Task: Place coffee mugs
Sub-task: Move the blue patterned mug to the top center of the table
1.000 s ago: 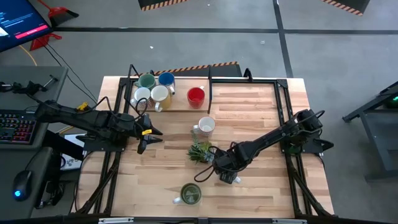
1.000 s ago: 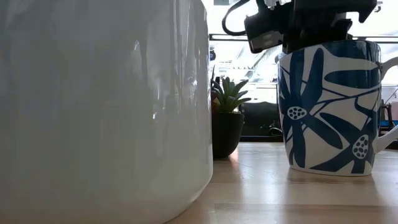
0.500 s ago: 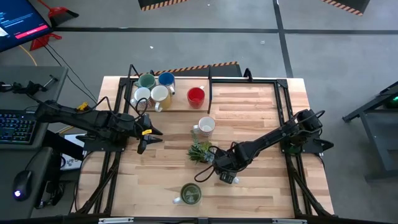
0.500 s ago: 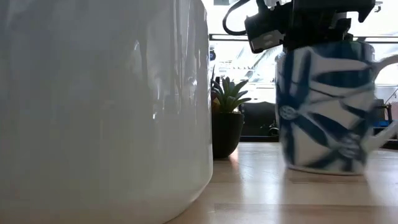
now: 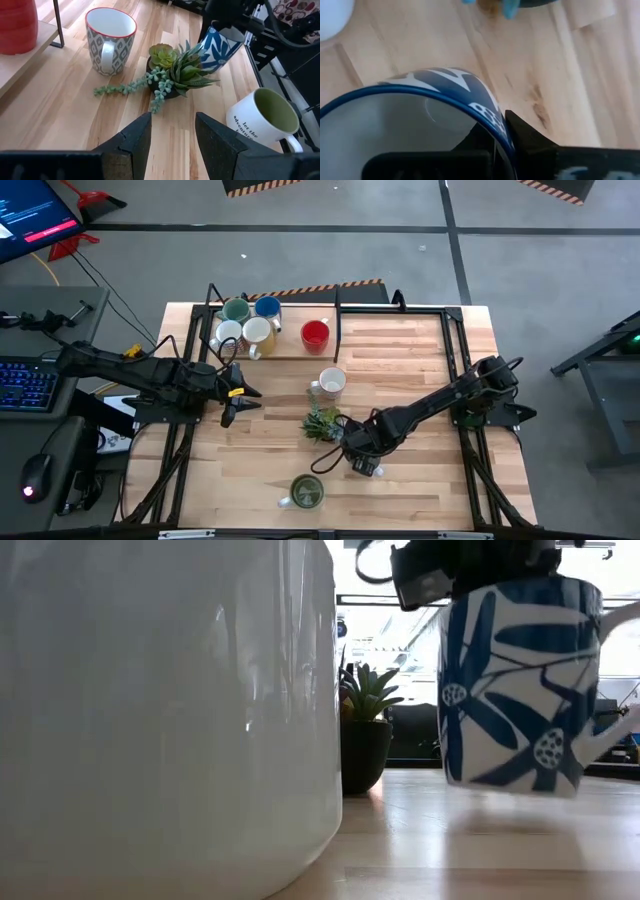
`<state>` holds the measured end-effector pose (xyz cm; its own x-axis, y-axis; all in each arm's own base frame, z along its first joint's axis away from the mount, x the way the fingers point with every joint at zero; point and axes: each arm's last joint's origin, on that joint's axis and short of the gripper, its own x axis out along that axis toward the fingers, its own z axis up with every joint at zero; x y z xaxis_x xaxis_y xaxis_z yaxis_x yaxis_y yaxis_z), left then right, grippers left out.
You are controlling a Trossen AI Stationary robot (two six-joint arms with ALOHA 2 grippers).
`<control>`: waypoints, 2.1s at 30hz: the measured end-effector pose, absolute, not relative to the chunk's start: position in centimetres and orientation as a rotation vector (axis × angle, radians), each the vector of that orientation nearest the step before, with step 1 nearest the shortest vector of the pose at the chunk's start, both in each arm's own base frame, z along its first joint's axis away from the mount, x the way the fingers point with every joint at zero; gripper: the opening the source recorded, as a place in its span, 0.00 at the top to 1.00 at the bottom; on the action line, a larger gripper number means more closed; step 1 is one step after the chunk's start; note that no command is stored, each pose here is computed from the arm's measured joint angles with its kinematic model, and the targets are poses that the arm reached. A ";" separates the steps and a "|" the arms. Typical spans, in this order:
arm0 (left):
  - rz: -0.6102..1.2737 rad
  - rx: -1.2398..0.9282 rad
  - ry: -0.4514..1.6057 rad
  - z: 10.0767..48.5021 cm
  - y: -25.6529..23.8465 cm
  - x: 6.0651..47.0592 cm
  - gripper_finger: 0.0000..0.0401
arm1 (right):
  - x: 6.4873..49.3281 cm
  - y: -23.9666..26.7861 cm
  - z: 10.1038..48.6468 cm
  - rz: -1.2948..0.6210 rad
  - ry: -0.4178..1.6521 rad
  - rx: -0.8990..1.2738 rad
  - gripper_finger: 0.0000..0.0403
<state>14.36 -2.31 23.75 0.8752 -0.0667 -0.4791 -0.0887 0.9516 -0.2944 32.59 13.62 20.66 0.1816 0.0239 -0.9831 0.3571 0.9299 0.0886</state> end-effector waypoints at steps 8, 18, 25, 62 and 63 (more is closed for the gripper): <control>0.012 -0.316 0.507 23.8 -2.3 14.4 0.64 | 32.4 13.5 24.2 -0.321 1.399 0.229 1.00; 0.012 -0.316 0.507 23.8 -2.3 14.4 0.64 | 32.7 11.4 29.4 -0.482 1.307 0.077 1.00; 0.016 -0.333 0.507 23.8 -2.3 14.4 0.64 | 34.3 7.2 32.0 -0.529 1.230 0.006 1.00; 0.024 -0.368 0.504 23.8 -2.3 14.4 0.64 | 28.8 -16.9 29.0 -0.580 1.366 0.334 1.00; 0.024 -0.368 0.504 23.8 -2.3 14.4 0.64 | 28.8 -17.0 28.4 -0.570 1.345 0.340 1.00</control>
<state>14.39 -2.32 23.78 0.8768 -0.0670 -0.4761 -0.1123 0.9343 -0.3383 28.84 -17.04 28.41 0.1189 -0.1899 -0.9746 0.5677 0.8183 -0.0902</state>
